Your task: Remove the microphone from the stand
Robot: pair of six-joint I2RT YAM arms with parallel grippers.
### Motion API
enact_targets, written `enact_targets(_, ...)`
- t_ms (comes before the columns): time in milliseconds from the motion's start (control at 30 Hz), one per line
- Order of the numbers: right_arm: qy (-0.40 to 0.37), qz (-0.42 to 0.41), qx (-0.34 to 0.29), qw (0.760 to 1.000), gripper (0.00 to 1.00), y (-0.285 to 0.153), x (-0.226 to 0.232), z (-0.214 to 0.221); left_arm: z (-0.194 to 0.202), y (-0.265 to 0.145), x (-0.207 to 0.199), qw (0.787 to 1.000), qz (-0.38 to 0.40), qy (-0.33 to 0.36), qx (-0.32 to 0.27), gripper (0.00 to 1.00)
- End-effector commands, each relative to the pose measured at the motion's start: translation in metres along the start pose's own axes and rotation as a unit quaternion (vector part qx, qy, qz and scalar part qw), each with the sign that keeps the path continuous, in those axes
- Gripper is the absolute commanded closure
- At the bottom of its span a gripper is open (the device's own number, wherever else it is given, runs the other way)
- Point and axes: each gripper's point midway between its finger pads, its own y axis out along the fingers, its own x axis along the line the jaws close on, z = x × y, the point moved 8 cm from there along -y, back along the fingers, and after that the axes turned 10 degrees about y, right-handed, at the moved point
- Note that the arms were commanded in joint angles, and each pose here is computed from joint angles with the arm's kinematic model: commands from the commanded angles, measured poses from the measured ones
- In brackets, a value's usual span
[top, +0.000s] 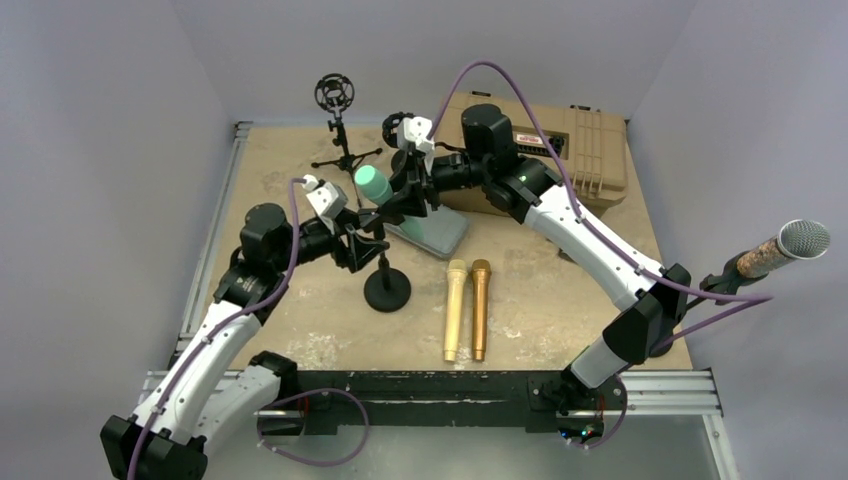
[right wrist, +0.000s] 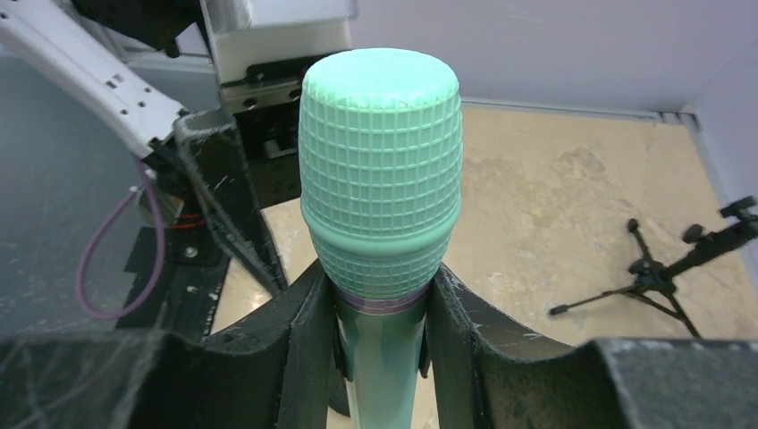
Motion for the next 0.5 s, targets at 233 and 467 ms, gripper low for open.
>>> enact_targets(233,0.034,-0.016,0.024,0.999,1.00,0.005,0.007,0.015,-0.045,-0.018,0.013,0.991,-0.066,0.094,-0.072,0.34)
enact_targets(467,0.035,-0.012,0.025,0.999,1.00,0.004,0.006,0.014,-0.037,-0.015,0.006,0.995,-0.022,0.075,-0.059,0.53)
